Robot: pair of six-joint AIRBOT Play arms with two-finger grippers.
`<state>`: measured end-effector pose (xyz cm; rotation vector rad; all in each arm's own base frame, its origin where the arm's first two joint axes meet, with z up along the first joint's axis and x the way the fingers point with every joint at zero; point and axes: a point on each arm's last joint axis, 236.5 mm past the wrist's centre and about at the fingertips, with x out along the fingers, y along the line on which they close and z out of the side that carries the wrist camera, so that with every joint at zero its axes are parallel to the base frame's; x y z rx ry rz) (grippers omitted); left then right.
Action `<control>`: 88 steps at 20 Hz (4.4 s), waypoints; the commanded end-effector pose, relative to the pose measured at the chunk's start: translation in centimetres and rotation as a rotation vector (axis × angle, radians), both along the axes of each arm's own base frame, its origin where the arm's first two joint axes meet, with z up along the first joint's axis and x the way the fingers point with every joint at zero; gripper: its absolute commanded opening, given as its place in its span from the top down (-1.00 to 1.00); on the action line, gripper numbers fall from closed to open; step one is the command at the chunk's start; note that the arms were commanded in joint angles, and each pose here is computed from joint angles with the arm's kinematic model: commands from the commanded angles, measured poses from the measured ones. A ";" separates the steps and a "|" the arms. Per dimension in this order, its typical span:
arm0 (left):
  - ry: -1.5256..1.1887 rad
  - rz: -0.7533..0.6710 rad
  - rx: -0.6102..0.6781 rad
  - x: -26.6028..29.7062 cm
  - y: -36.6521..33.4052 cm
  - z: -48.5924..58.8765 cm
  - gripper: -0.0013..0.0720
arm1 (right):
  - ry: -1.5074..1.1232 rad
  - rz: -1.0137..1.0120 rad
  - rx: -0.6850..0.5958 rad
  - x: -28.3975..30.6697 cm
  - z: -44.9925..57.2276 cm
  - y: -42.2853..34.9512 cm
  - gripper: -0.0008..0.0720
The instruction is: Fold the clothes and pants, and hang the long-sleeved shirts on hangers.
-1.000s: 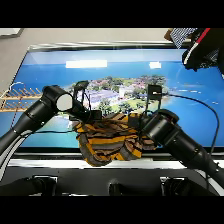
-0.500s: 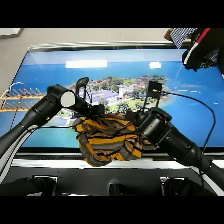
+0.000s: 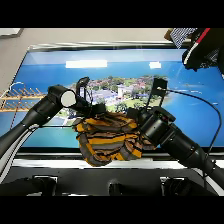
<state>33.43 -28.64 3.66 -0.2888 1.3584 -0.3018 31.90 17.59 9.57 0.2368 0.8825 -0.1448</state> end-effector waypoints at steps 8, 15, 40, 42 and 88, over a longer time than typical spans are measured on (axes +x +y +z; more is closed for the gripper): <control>-0.188 0.353 0.290 5.2 27.0 5.6 -0.55 | 0.025 0.105 -0.015 -0.4 -0.5 1.4 0.89; -0.183 0.782 0.429 -2.5 49.0 7.8 -0.55 | 0.030 0.125 -0.025 -0.5 -0.5 1.5 0.89; -0.116 0.212 0.493 -4.9 58.7 -7.6 -1.00 | 0.071 0.125 -0.055 -1.2 -1.1 0.8 0.89; -0.092 0.180 0.468 -5.2 58.3 -8.8 -1.00 | 0.079 0.126 -0.048 -1.4 -1.2 1.0 0.89; -0.845 0.256 0.530 9.9 48.9 17.1 0.88 | 0.139 0.095 -0.090 -2.5 -1.9 -0.3 0.89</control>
